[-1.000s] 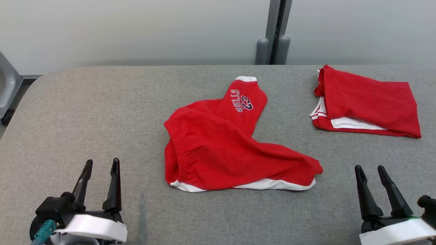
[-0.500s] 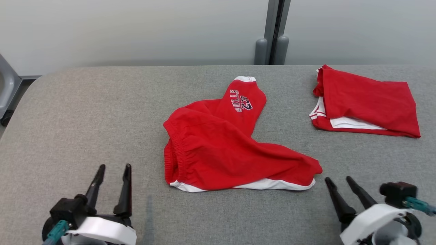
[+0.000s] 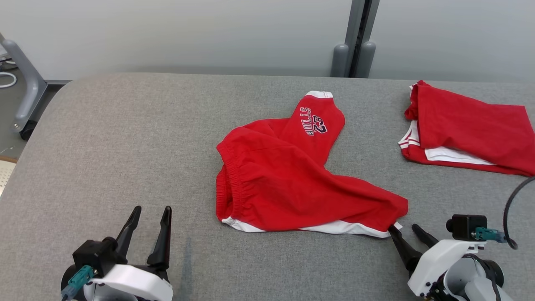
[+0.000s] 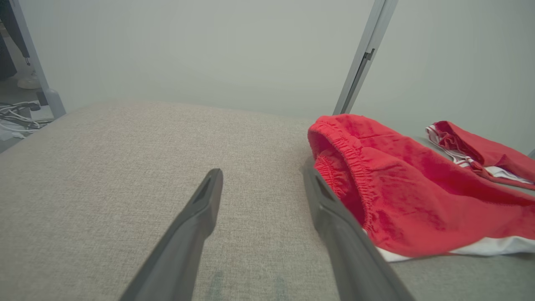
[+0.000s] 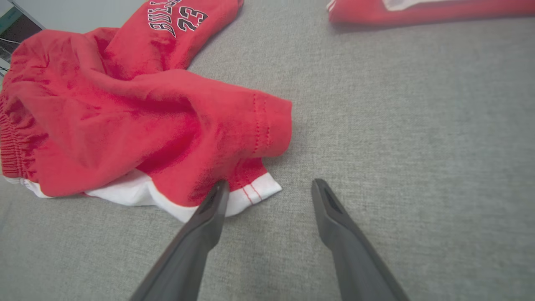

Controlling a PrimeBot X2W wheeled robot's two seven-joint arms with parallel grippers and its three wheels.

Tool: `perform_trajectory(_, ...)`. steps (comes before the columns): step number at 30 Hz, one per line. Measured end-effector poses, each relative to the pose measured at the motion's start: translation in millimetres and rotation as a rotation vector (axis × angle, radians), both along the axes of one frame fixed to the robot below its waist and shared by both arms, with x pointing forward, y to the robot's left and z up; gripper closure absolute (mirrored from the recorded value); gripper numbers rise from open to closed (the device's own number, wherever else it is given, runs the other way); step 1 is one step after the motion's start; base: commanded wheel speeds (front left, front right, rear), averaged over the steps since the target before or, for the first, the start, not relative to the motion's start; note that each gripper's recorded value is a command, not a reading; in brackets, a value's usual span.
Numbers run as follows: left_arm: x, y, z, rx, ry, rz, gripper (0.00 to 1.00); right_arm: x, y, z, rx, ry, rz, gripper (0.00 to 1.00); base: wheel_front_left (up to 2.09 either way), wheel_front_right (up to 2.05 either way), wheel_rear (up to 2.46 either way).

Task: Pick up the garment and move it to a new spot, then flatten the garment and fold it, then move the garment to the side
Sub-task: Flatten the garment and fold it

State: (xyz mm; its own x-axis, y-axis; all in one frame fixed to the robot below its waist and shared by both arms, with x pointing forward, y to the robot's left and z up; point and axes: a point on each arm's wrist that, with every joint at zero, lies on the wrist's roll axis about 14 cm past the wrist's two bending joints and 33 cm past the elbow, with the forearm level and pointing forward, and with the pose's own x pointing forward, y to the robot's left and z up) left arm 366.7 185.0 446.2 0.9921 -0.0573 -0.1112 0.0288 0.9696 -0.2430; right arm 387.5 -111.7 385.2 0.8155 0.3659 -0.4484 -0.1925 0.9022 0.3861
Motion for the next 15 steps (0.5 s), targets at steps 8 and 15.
perform_trajectory(8, 0, -27, -18, -0.043, 0.099, -0.093, 0.00, 10, 12, -8, -0.016, 0.027, 0.043, 0.00, 0.00, 0.00, 0.00)
perform_trajectory(15, -4, -68, -36, -0.012, 0.248, -0.313, 0.00, 11, 15, -12, -0.019, 0.043, 0.052, 1.00, 0.00, 0.00, 0.00)
